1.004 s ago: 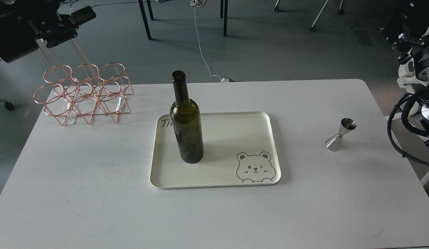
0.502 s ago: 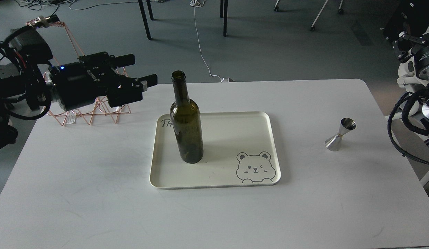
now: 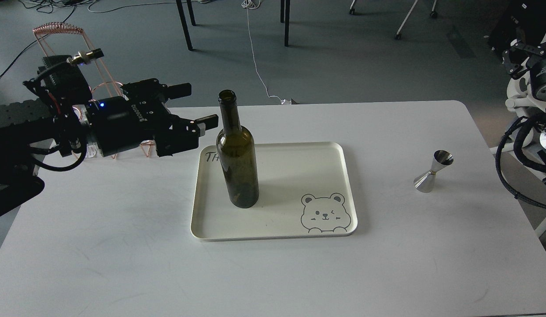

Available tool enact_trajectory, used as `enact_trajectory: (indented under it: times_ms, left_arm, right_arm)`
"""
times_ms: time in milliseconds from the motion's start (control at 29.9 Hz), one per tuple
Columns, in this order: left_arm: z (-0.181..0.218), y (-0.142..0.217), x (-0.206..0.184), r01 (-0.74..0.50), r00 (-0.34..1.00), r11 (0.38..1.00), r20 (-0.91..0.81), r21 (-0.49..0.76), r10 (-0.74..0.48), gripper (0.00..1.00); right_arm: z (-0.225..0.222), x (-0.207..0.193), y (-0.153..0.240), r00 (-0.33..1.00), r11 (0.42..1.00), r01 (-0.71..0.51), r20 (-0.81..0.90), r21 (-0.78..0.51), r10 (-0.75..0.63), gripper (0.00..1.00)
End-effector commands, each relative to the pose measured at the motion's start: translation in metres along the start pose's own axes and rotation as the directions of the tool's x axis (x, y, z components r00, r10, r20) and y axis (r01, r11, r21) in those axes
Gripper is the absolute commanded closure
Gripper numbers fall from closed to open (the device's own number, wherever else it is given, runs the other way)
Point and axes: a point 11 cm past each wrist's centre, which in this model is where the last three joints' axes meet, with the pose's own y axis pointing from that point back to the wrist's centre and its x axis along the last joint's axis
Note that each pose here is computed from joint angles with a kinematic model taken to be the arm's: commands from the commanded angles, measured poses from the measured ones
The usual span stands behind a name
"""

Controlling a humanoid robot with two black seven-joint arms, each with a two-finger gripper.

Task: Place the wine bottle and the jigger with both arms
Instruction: 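Reach the left gripper to the neck of the green wine bottle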

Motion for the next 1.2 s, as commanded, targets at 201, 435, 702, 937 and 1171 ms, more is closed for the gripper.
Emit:
enact_trajectory:
  times_ms: [201, 435, 702, 937, 1171]
  left_arm:
    - [0.010, -0.032, -0.012, -0.019, 1.000, 0.999, -0.014, -0.048, 0.018, 0.04]
    - [0.012, -0.043, -0.015, -0.029, 0.999, 0.998, -0.031, -0.058, 0.027, 0.10]
    - [0.008, -0.041, -0.019, -0.001, 1.000, 0.999, 0.029, -0.046, 0.002, 0.42]
    - [0.008, -0.042, -0.018, -0.004, 1.000, 0.999, 0.029, -0.049, 0.006, 0.56]
    - [0.007, -0.039, -0.021, 0.002, 1.000, 0.999, 0.025, -0.046, 0.000, 0.71]
  right_arm:
    - [-0.001, -0.001, -0.001, 1.000, 1.000, 0.001, -0.002, 0.003, -0.001, 0.01]
    - [-0.002, -0.001, -0.001, 1.000, 1.000, 0.003, -0.003, 0.003, -0.003, 0.01]
    - [-0.007, 0.002, -0.001, 1.000, 1.000, -0.003, -0.012, 0.009, 0.003, 0.01]
    - [-0.007, 0.003, -0.001, 1.000, 1.000, -0.004, -0.014, 0.008, 0.004, 0.01]
    - [-0.007, 0.003, -0.001, 1.000, 1.000, -0.005, -0.019, 0.008, 0.005, 0.01]
